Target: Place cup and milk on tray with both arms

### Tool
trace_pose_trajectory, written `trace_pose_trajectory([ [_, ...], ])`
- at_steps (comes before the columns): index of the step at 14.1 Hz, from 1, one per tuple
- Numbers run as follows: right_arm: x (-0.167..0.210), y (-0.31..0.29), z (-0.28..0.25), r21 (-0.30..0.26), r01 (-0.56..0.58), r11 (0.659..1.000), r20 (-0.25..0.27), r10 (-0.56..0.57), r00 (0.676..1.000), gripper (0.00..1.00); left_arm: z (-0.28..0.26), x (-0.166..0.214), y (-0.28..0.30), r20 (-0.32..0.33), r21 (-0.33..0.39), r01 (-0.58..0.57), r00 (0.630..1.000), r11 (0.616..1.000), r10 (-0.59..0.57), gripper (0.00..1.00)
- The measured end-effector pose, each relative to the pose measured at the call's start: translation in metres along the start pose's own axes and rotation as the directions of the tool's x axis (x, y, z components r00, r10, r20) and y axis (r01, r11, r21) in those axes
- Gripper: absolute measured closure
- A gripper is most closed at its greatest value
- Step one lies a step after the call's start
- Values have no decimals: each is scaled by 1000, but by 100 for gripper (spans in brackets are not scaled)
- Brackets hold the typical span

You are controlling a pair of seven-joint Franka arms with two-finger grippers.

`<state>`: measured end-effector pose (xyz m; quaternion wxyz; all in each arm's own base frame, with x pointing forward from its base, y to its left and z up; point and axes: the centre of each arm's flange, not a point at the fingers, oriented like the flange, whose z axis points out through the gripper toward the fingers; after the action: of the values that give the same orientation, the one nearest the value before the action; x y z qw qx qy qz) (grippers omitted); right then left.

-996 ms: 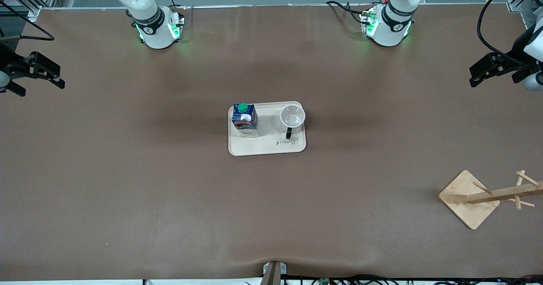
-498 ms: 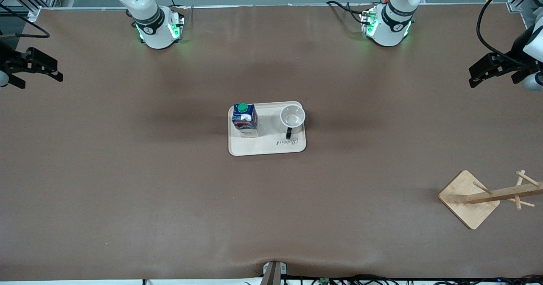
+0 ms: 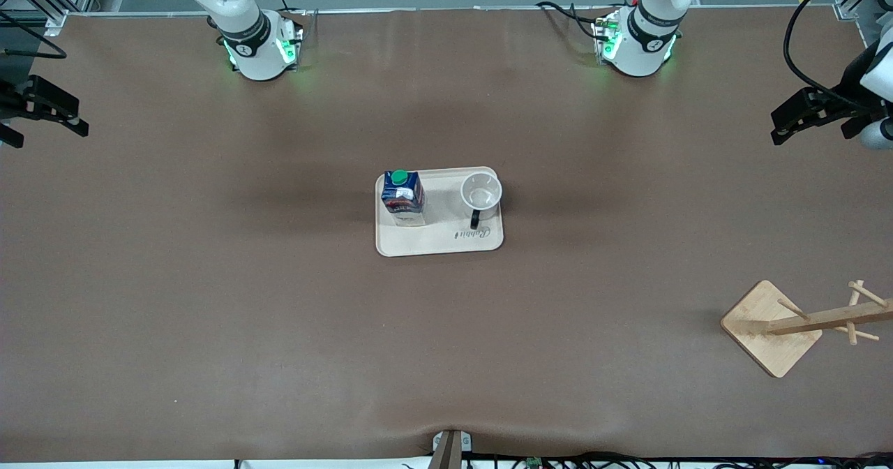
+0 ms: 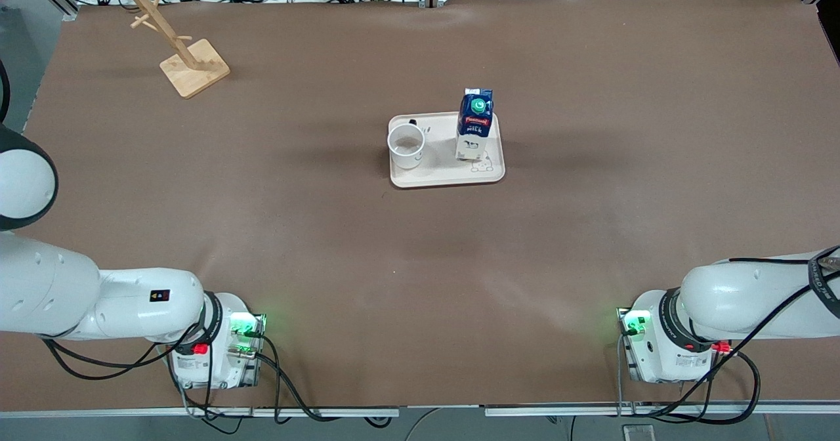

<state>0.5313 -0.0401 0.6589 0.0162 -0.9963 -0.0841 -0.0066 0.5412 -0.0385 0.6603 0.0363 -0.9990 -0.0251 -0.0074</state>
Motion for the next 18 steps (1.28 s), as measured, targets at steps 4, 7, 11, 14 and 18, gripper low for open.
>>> trace_pose_trajectory([
  [4,1,-2,-4,-6,4,1000,-4,-4,1000,0,0,0,0,0,0,-1,1000,1000,1,0],
  [7,-2,1,0,-8,-1,1000,33,1,999,0,0,0,1,0,-1,-2,1000,1000,2,0],
  [11,-2,9,3,-13,-14,1000,41,14,999,0,0,0,2,0,-1,-3,1000,1000,3,0],
  [14,-3,11,3,-38,-15,999,47,17,999,0,0,0,2,0,-1,-3,1000,1000,3,0],
  [18,-3,12,2,-41,-40,998,45,41,998,0,0,0,1,-1,-1,-2,1000,1000,2,0],
])
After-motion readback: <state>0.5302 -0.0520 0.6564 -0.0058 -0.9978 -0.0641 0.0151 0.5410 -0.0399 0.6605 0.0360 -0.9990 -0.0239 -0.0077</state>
